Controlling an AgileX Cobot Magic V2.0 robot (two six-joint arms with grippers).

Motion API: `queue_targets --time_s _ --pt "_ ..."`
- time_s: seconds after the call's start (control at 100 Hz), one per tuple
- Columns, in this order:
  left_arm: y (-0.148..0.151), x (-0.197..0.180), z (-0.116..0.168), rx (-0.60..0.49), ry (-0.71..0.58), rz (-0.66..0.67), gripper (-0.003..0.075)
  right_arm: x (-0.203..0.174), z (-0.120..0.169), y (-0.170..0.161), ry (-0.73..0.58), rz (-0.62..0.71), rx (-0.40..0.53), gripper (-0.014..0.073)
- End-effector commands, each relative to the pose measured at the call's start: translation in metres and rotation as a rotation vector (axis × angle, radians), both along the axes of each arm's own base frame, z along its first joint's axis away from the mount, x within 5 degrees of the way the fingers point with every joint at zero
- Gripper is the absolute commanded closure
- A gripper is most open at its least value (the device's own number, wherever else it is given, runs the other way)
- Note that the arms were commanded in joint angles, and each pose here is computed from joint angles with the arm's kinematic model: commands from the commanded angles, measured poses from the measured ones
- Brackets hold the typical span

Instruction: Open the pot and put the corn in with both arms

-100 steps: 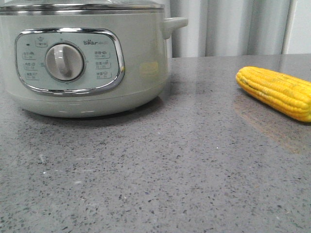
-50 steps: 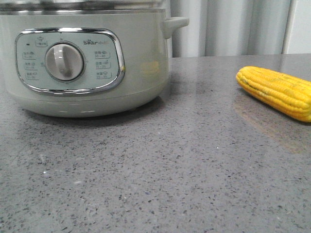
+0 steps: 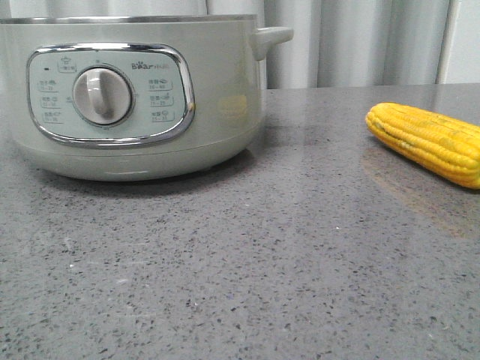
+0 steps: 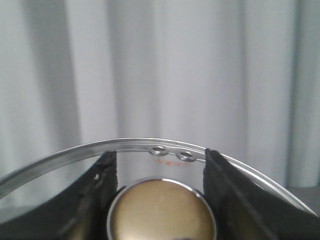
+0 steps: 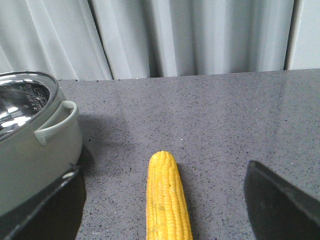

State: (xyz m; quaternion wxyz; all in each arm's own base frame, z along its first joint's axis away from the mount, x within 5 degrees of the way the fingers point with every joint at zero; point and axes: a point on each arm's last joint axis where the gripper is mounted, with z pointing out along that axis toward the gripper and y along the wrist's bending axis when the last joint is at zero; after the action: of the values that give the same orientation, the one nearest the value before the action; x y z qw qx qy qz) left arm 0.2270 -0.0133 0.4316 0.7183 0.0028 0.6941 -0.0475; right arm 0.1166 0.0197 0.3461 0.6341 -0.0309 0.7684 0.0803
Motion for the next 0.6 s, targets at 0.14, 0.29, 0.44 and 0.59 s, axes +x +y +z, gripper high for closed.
queue_targets --time_s 0.14,0.29,0.44,0.59 --pt "0.061 -0.027 -0.042 -0.069 0.027 0.312 0.0729 0.001 0.018 -0.001 -0.098 -0.006 0.004 0.0039" --pt "0.068 -0.030 -0.093 -0.149 0.113 0.374 0.0729 0.001 0.016 0.000 -0.093 -0.004 0.003 0.0039" --pt "0.062 -0.031 -0.136 -0.146 0.218 0.368 0.0729 0.001 0.016 0.000 -0.091 -0.002 0.003 0.0039" --pt "0.059 -0.028 -0.156 -0.134 0.254 0.373 0.0729 0.001 0.016 0.000 -0.093 -0.002 0.003 0.0039"
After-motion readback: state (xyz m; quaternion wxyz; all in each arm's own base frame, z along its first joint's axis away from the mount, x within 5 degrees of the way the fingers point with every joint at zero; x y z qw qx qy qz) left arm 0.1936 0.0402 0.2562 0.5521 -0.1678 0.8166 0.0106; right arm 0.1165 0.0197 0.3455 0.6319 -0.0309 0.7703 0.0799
